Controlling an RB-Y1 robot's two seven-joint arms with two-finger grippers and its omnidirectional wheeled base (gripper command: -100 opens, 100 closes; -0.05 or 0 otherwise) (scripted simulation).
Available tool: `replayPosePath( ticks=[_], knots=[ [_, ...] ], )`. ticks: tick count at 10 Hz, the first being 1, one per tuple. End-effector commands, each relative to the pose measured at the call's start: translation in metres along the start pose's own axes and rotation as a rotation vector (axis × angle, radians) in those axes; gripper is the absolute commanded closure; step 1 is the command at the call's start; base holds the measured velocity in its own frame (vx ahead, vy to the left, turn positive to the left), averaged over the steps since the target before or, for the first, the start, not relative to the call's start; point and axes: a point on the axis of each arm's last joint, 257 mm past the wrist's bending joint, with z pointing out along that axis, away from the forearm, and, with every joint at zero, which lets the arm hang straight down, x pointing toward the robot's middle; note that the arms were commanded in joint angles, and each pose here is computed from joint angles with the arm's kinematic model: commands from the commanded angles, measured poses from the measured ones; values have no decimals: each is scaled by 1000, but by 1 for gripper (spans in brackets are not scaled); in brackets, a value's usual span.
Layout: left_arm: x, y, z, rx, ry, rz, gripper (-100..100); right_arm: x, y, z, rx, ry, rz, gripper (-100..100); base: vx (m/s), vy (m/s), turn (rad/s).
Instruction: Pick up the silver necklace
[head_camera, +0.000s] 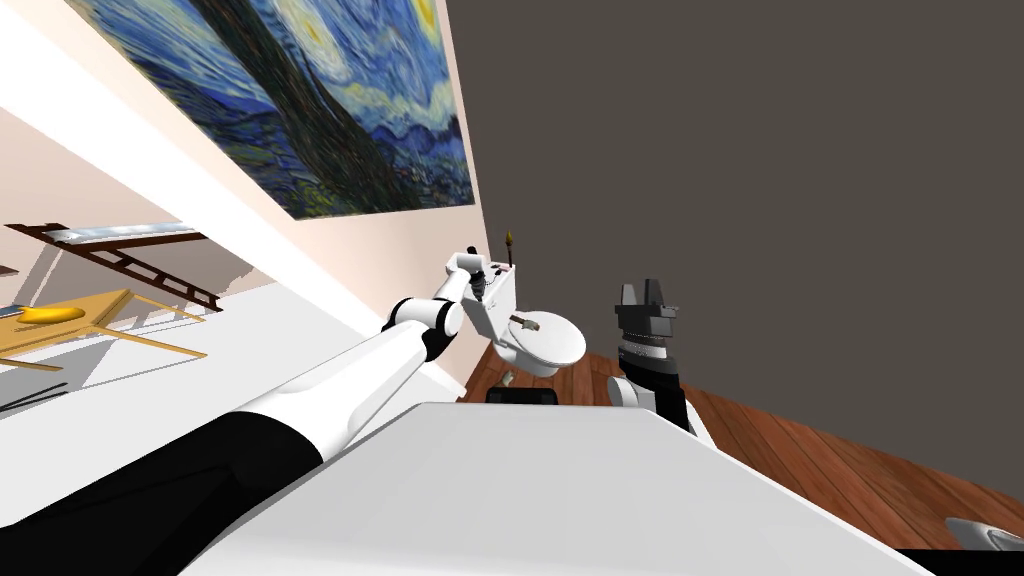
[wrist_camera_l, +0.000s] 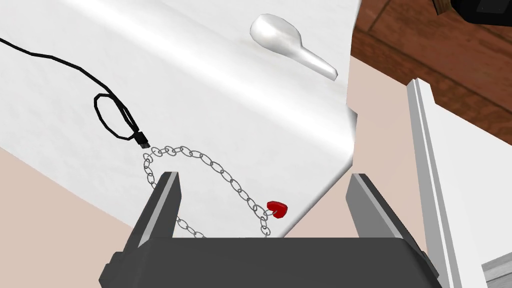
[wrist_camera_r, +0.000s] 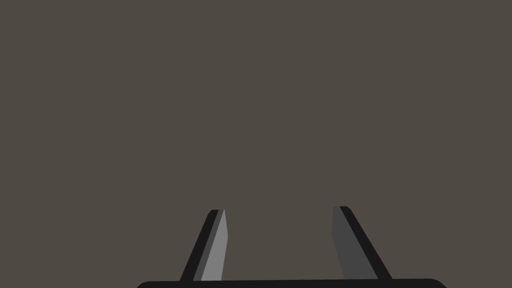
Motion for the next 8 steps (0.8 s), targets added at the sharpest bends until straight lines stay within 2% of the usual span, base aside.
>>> replayPosePath(
  ticks=[1, 2, 4, 5, 6, 8],
  knots=[
    [0, 12, 1, -51, -1, -1, -100, 0, 0, 0, 0, 0, 0, 0, 46, 6, 13],
    [3, 15, -8, -85, -1, -4, -100, 0, 0, 0, 0, 0, 0, 0, 56, 12, 26],
    [3, 21, -4, -103, -3, -4, -100, 0, 0, 0, 0, 0, 0, 0, 37, 4, 7],
    [4, 28, -9, -147, -5, -7, -100, 0, 0, 0, 0, 0, 0, 0, 35, 1, 23],
    [4, 29, -9, -151, -5, -7, -100, 0, 0, 0, 0, 0, 0, 0, 37, 4, 13],
    [5, 43, -19, -226, -11, -14, -100, 0, 0, 0, 0, 0, 0, 0, 61, 13, 24]
  ],
)
